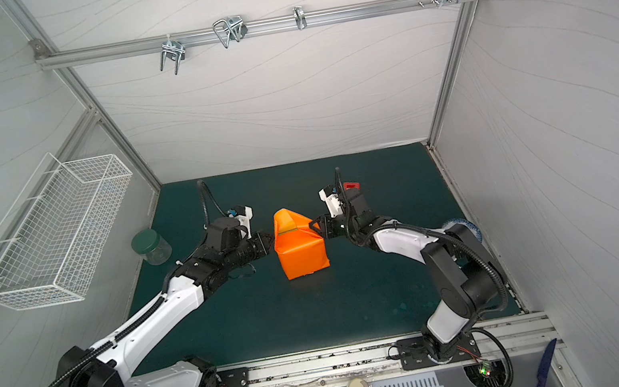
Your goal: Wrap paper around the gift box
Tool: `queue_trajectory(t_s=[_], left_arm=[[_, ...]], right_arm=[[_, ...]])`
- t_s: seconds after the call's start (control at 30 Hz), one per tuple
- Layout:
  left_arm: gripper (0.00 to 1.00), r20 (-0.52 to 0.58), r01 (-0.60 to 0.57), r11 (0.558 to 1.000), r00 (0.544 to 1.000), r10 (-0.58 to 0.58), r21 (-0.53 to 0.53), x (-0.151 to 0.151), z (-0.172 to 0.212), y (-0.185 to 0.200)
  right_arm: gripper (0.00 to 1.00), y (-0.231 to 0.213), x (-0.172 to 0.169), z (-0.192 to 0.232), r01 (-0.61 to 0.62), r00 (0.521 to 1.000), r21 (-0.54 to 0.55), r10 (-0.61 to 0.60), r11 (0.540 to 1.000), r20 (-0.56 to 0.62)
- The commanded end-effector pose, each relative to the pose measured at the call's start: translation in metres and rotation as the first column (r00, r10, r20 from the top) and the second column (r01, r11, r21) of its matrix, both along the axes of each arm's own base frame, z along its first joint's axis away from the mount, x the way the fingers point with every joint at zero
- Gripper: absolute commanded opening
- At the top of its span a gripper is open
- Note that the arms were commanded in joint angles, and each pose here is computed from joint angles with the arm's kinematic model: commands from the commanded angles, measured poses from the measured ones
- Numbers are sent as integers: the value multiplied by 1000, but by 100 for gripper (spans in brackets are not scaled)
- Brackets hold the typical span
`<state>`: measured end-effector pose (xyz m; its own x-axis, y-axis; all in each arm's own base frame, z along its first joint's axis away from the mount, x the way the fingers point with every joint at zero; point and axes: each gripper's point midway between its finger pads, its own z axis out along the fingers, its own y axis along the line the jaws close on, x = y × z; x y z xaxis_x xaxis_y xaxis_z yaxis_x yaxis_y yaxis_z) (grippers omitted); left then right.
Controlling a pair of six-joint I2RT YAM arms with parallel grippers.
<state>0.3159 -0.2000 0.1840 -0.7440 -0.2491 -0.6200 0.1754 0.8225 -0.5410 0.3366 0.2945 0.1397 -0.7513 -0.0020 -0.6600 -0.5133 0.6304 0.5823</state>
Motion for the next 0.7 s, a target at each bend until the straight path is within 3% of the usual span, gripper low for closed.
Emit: queue_trajectory(t_s=[0.0, 0.1, 0.23, 0.67], left_arm=[[21, 119, -23, 992, 993, 8, 123, 2, 18, 10], [26, 149, -39, 964, 989, -1, 262, 1, 16, 14], [29, 149, -74, 926, 989, 20, 370, 6, 12, 19], [8, 126, -18, 933, 992, -29, 358, 18, 6, -3]], right_arm=[[30, -8, -23, -47, -20, 989, -93, 6, 995, -145], [29, -8, -23, -48, -18, 990, -93, 5, 995, -144], [29, -8, -23, -49, -20, 989, -94, 6, 995, -147], [29, -8, -23, -50, -22, 989, -96, 7, 995, -147]])
